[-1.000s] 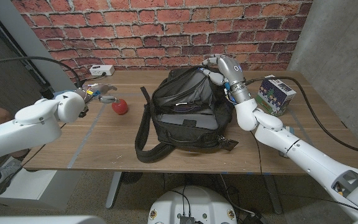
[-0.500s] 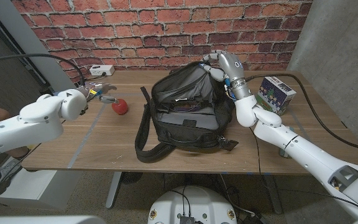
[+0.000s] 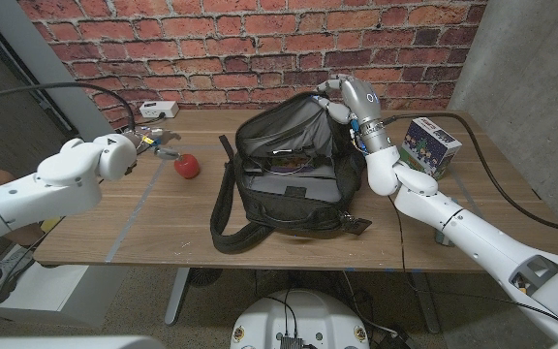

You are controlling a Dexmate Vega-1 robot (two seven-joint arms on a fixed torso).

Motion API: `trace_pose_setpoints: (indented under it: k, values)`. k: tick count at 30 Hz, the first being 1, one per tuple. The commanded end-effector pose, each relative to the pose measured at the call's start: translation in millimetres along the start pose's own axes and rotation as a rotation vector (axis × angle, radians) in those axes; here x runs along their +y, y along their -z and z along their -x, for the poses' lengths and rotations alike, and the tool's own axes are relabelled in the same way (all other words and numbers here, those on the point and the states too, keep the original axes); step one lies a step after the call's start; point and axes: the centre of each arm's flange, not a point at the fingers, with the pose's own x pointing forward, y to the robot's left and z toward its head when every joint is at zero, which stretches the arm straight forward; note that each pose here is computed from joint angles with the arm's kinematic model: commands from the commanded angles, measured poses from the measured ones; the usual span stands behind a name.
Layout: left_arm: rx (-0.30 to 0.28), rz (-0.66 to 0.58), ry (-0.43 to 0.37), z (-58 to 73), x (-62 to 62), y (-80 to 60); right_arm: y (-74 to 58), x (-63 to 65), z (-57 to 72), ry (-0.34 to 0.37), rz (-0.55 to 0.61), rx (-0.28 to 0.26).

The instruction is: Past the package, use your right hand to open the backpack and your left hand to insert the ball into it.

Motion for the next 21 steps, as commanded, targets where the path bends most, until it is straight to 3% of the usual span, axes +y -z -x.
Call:
trace_pose_setpoints:
  k: [1,21]
  values:
    - [0.007,-0.045,0.042,-11.8,-2.7,3.3,-0.8,-0.5,-2.0,0.012,0.004,0.01]
    - [0.059,-0.101,0.084,-25.2,-1.0,-1.7,2.4,-1.3,5.0,0.005,-0.002,0.035]
